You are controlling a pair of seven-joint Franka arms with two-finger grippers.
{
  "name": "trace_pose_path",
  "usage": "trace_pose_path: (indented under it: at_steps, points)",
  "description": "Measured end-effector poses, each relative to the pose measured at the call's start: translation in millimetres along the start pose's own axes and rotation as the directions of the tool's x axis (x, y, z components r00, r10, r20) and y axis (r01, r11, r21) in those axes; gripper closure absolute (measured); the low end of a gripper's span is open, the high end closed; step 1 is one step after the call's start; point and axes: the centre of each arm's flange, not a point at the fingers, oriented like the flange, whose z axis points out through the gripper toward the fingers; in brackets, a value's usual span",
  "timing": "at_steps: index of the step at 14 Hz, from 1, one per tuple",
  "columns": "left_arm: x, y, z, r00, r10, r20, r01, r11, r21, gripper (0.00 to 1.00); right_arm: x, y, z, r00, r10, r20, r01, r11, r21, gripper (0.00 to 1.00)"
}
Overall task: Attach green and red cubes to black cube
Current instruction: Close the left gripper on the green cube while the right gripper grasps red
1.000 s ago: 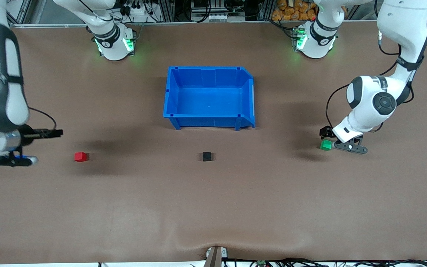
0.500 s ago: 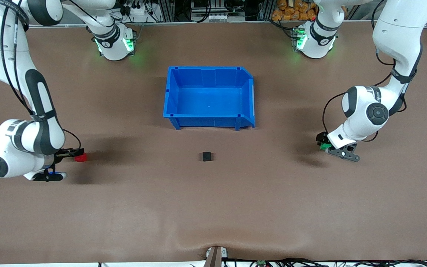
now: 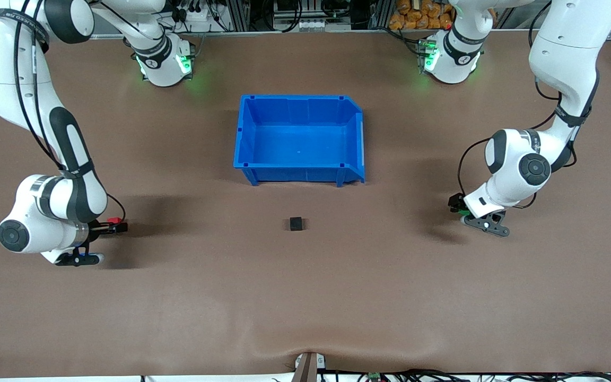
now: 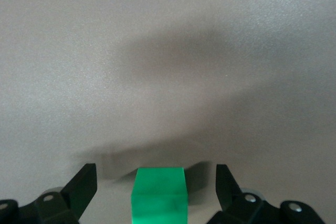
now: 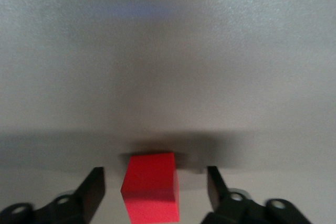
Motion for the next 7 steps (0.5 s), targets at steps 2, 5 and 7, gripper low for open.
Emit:
trace_pose_path:
  at_steps: [2,5,7]
  points:
    - [-0.2,-0.6,0.1,1.000,-0.001,0.000,0.001,1.000,0.000,0.02,-4.2,-0.2,4.1,0.999,0.019,0.038,-0.020,1.000,0.016,0.43]
    - [-3.1,-1.4,2.1,1.000,-0.004,0.007,0.004,1.000,-0.001,0.32,-4.7,-7.4,2.8,0.993,0.107,0.055,-0.112,0.989,0.099,0.60]
    - [-3.7,-2.4,2.2,1.000,-0.006,0.007,0.006,1.000,-0.001,0.38,-2.3,-14.2,-5.7,0.987,0.146,0.064,-0.155,0.975,0.161,0.60]
